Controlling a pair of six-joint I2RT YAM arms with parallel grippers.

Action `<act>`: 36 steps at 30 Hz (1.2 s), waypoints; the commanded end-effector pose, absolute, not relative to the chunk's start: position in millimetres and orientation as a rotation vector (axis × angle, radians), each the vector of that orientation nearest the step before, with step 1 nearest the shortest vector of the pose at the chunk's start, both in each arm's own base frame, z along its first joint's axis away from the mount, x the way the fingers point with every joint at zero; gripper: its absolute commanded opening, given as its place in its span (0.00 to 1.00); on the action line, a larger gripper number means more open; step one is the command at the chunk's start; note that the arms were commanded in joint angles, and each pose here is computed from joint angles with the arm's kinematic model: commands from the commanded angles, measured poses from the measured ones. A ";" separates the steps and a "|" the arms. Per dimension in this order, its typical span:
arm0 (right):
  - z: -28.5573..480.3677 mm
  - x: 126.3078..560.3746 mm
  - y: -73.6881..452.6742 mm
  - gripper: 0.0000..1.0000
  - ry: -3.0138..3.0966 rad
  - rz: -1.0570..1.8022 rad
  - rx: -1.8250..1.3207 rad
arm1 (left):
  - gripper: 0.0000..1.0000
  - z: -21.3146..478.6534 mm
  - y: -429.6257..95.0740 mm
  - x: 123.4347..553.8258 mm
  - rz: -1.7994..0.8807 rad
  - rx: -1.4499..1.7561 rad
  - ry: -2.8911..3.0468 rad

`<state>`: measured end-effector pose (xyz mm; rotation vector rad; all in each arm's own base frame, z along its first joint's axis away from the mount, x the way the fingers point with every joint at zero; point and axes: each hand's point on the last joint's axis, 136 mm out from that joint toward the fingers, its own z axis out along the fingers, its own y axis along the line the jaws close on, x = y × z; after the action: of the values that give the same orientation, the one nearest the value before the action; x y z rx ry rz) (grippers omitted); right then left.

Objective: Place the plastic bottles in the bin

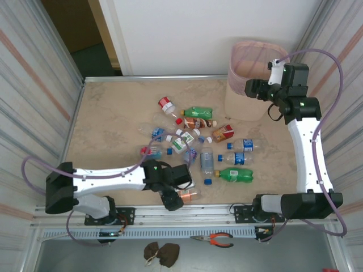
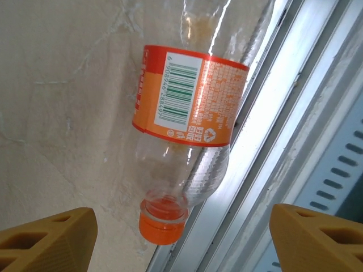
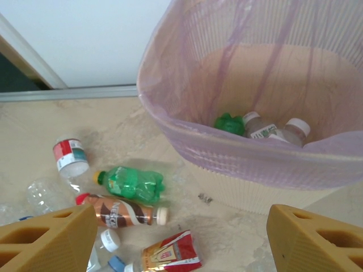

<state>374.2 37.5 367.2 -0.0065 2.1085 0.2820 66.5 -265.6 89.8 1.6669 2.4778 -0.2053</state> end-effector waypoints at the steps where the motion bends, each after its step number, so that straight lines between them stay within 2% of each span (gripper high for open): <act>1: 380.0 364.7 40.8 0.77 2.065 0.327 -0.001 | 0.80 80.3 -254.6 73.0 -0.047 1.625 2.531; 4: 382.2 359.4 41.3 0.77 2.056 0.329 -0.006 | 0.79 72.3 -245.5 72.1 0.031 1.583 2.574; 16: 373.1 353.5 46.8 0.76 2.069 0.372 -0.008 | 0.77 38.3 -234.7 45.1 -0.112 1.515 2.695; 26: 370.2 356.3 49.0 0.76 2.076 0.382 -0.014 | 0.51 21.9 -228.6 45.2 -0.084 1.477 2.725; 36: 371.3 359.1 52.1 0.74 2.080 0.388 -0.022 | 0.34 20.5 -232.4 46.4 -0.083 1.487 2.717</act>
<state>357.8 48.9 362.2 -0.0331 2.1021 0.3622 47.1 -232.4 22.5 1.4818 2.7183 -0.0965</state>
